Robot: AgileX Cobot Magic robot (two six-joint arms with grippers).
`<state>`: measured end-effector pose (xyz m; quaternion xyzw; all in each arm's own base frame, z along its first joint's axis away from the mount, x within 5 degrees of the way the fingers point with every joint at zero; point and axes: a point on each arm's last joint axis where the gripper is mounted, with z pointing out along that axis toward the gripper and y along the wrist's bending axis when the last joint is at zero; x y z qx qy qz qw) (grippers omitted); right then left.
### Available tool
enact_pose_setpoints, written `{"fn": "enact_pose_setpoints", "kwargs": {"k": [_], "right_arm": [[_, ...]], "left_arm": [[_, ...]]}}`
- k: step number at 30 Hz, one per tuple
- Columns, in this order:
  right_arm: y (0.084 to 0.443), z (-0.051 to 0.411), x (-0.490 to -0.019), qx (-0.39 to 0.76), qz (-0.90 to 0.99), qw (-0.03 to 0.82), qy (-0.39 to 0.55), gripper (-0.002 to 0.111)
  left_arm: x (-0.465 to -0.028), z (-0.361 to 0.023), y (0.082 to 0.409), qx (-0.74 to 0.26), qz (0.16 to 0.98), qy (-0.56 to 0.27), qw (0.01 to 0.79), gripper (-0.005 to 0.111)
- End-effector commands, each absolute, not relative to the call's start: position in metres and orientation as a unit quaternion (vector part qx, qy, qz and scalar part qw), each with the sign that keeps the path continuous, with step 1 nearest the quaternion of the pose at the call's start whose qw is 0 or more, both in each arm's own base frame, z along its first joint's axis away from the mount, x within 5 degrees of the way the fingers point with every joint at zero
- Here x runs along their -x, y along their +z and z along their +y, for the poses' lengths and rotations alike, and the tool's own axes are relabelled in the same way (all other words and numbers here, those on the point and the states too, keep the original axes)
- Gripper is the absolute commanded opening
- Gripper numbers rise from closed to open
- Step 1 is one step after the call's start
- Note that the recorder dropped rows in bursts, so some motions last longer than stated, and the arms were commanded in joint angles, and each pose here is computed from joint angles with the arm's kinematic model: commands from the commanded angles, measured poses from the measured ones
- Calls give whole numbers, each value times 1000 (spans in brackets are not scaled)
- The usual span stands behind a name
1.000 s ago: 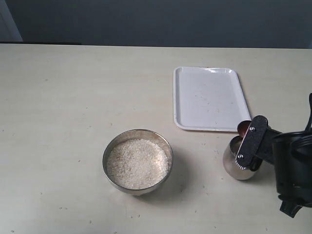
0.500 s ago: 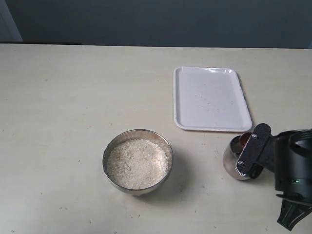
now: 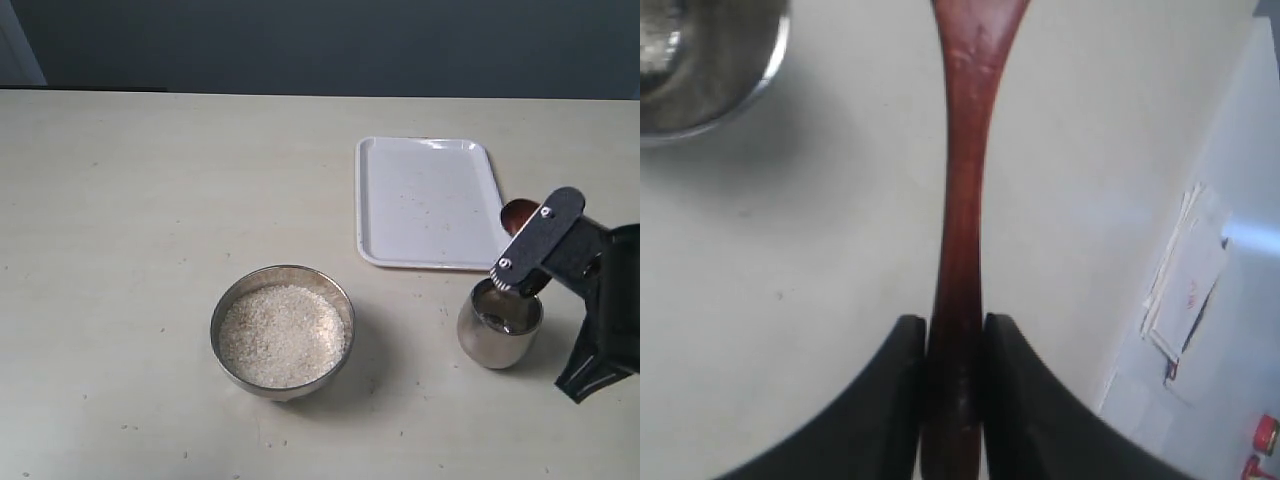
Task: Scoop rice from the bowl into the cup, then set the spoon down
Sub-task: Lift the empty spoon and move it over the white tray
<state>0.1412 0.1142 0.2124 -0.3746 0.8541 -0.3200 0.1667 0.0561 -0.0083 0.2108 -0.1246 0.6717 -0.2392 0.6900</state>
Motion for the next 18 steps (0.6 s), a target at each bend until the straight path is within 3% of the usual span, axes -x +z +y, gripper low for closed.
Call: {"fn": "enact_pose_setpoints", "kwargs": {"k": [1,9,18], "right_arm": [[224,106,-166,318,877,201,-298,-1],[246,113,-221,289,895,302,-155,-1],[233,124,-293,291,907,297,-67,-1]], "left_arm": [[-56,-9,213,119,668,-242,694,0],[-56,-9,213,119,668,-242,694,0],[-56,-9,213,119,668,-242,694,0]]}}
